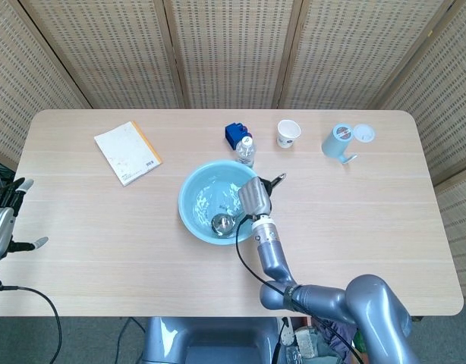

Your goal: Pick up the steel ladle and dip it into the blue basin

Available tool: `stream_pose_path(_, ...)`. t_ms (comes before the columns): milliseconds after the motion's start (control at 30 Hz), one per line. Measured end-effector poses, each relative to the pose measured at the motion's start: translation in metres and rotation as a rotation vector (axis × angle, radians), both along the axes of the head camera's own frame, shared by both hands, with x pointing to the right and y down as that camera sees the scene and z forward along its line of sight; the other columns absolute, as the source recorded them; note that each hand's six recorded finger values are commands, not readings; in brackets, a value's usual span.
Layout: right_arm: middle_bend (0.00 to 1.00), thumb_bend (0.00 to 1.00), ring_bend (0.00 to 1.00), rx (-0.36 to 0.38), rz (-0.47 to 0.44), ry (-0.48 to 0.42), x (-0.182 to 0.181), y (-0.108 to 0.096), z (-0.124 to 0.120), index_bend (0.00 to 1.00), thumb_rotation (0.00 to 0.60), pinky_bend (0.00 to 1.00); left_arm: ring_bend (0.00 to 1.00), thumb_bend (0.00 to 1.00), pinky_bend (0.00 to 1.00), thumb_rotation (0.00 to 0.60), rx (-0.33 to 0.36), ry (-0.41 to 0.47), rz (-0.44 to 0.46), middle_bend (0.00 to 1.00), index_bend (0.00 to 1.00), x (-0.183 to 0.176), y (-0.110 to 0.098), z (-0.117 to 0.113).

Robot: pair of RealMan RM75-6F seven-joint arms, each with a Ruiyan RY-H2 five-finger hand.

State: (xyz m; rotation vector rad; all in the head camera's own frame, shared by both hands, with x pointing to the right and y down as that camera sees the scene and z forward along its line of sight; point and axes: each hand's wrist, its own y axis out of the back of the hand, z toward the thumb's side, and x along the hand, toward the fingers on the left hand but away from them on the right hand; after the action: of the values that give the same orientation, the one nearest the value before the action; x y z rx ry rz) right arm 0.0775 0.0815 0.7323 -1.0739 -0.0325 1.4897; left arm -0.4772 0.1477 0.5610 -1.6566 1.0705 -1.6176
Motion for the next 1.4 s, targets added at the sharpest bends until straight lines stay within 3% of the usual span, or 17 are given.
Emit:
stream_pose_path(300, 0.95, 0.88, 0.94, -0.11, 0.186, -0.081, 0.006, -0.003, -0.011, 0.75, 0.6, 1.0, 0.0, 0.0, 0.0, 0.6, -0.003, 0.002, 0.003, 0.0, 0.0, 0.001, 0.0, 0.0)
stream_pose_path(600, 0.95, 0.88, 0.94, -0.125, 0.315, -0.159, 0.015, -0.026, -0.037, 0.75, 0.6, 1.0, 0.0, 0.0, 0.0, 0.6, -0.007, 0.0, 0.008, 0.0, 0.0, 0.002, 0.001, 0.001)
stream_pose_path(1200, 0.95, 0.88, 0.94, -0.149, 0.459, -0.277, 0.016, -0.049, -0.077, 0.75, 0.6, 1.0, 0.0, 0.0, 0.0, 0.6, -0.006, -0.001, 0.002, 0.0, 0.0, 0.001, 0.0, 0.001)
stream_pose_path(1400, 0.95, 0.88, 0.94, -0.126, 0.47, -0.285, 0.015, -0.058, -0.088, 0.75, 0.6, 1.0, 0.0, 0.0, 0.0, 0.6, -0.007, -0.001, -0.002, 0.0, 0.0, -0.001, 0.0, 0.001)
